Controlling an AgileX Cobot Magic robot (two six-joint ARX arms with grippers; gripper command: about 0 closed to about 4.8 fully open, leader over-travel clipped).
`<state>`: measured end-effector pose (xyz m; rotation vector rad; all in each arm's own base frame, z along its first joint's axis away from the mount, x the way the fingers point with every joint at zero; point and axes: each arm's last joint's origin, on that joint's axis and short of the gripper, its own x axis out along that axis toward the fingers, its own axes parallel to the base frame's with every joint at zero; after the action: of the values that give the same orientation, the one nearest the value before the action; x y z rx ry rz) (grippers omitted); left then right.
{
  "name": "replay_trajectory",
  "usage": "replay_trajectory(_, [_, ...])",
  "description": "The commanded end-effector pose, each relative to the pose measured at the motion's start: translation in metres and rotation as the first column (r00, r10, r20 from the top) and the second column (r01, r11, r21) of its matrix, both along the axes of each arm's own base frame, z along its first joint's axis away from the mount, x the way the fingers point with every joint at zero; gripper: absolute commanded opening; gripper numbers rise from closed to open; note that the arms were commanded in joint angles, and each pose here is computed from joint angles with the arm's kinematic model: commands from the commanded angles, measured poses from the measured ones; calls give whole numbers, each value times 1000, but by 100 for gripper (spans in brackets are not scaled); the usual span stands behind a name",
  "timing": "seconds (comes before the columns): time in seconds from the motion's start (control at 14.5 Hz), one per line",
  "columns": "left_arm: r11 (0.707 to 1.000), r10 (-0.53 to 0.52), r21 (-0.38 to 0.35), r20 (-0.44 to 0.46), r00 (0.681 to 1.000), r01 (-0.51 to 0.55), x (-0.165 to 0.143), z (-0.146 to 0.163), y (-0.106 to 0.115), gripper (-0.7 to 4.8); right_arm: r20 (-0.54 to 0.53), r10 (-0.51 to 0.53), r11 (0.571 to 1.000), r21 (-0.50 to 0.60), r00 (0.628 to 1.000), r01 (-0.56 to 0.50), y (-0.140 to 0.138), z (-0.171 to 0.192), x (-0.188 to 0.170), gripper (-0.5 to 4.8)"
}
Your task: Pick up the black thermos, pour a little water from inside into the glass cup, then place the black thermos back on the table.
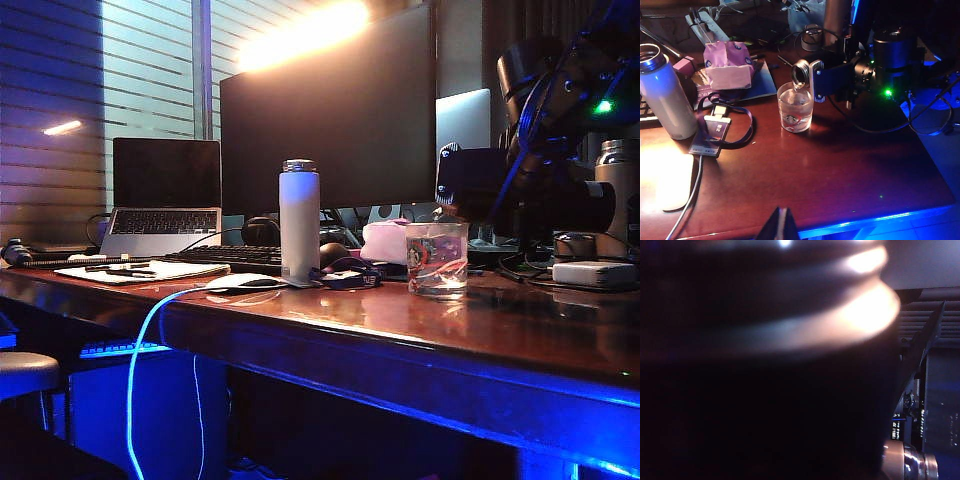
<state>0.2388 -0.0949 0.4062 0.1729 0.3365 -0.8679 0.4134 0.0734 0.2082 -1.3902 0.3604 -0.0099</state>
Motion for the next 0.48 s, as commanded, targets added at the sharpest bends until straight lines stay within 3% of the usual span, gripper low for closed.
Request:
replay_trajectory(0.07, [1000,-5,-12,17,1000,5,-1,4,0,-3,92,-3,1000,28,996,0,1,16,1,45])
replay_trajectory(0.48, [1000,-5,-12,17,1000,5,-1,4,0,-3,120,-32,970,244,992,2,5,15,1,46])
